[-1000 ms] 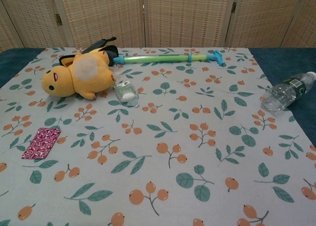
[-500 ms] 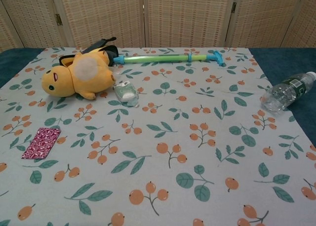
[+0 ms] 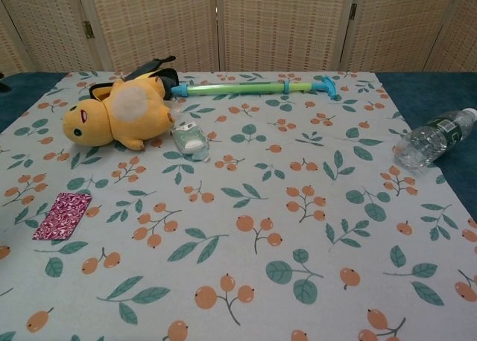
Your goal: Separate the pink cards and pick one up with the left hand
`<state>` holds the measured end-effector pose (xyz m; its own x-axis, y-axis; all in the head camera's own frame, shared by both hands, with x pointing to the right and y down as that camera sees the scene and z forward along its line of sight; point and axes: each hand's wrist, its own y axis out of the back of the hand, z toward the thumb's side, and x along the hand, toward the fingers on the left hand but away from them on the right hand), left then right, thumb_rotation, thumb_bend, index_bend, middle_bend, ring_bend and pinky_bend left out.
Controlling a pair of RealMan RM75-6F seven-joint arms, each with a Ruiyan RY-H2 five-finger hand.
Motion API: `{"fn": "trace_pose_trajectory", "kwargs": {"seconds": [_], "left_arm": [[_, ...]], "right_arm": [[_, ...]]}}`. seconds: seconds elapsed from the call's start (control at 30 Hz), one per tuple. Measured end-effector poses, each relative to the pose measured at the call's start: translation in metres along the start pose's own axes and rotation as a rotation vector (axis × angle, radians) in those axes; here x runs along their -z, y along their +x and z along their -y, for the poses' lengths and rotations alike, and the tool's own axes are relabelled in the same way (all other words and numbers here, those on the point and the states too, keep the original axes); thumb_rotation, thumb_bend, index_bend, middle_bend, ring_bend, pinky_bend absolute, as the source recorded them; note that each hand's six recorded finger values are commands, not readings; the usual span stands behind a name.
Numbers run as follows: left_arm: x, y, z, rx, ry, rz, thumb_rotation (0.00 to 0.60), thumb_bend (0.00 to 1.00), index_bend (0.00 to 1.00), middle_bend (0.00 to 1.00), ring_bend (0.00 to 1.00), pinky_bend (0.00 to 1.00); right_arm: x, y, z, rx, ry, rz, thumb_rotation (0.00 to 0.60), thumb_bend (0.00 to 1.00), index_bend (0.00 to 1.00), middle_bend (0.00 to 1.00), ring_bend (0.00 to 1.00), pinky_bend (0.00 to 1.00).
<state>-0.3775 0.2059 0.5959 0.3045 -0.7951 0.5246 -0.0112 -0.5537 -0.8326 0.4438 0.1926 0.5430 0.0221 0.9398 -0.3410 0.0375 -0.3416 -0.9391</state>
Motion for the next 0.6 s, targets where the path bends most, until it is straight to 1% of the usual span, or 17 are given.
{"fn": "trace_pose_trajectory", "kwargs": {"seconds": [0.07, 0.13, 0.2, 0.27, 0.33, 0.4, 0.47, 0.6], "left_arm": [[-0.009, 0.006, 0.004, 0.030, -0.020, 0.030, 0.598, 0.15, 0.16, 0.00, 0.00, 0.00], [-0.016, 0.010, 0.007, 0.059, -0.039, 0.055, 0.556, 0.14, 0.18, 0.00, 0.00, 0.00], [-0.025, 0.014, 0.011, 0.091, -0.068, 0.083, 0.475, 0.13, 0.20, 0.00, 0.00, 0.00], [-0.031, 0.018, 0.013, 0.113, -0.092, 0.104, 0.370, 0.13, 0.23, 0.00, 0.00, 0.00], [-0.036, 0.020, 0.015, 0.124, -0.110, 0.120, 0.295, 0.13, 0.25, 0.00, 0.00, 0.00], [-0.043, 0.025, 0.021, 0.139, -0.127, 0.143, 0.255, 0.13, 0.26, 0.00, 0.00, 0.00], [-0.049, 0.030, 0.026, 0.151, -0.140, 0.159, 0.231, 0.13, 0.27, 0.00, 0.00, 0.00], [-0.055, 0.037, 0.035, 0.177, -0.146, 0.170, 0.205, 0.12, 0.28, 0.00, 0.00, 0.00]], "right_arm": [[0.000, 0.000, 0.000, 0.003, -0.003, 0.000, 0.482, 0.55, 0.00, 0.00, 0.00, 0.00], [0.001, -0.001, 0.000, 0.003, -0.004, 0.002, 0.480, 0.55, 0.00, 0.00, 0.00, 0.00], [0.002, -0.001, 0.000, 0.002, -0.003, 0.005, 0.481, 0.55, 0.00, 0.00, 0.00, 0.00], [0.002, -0.001, 0.000, 0.001, -0.003, 0.007, 0.480, 0.55, 0.00, 0.00, 0.00, 0.00], [0.003, -0.002, 0.000, -0.003, -0.005, 0.009, 0.480, 0.55, 0.00, 0.00, 0.00, 0.00], [0.003, -0.002, 0.001, -0.009, -0.007, 0.008, 0.481, 0.55, 0.00, 0.00, 0.00, 0.00], [0.002, -0.003, 0.002, -0.014, -0.009, 0.005, 0.480, 0.55, 0.00, 0.00, 0.00, 0.00], [0.002, -0.003, 0.003, -0.016, -0.011, 0.003, 0.480, 0.55, 0.00, 0.00, 0.00, 0.00]]}}
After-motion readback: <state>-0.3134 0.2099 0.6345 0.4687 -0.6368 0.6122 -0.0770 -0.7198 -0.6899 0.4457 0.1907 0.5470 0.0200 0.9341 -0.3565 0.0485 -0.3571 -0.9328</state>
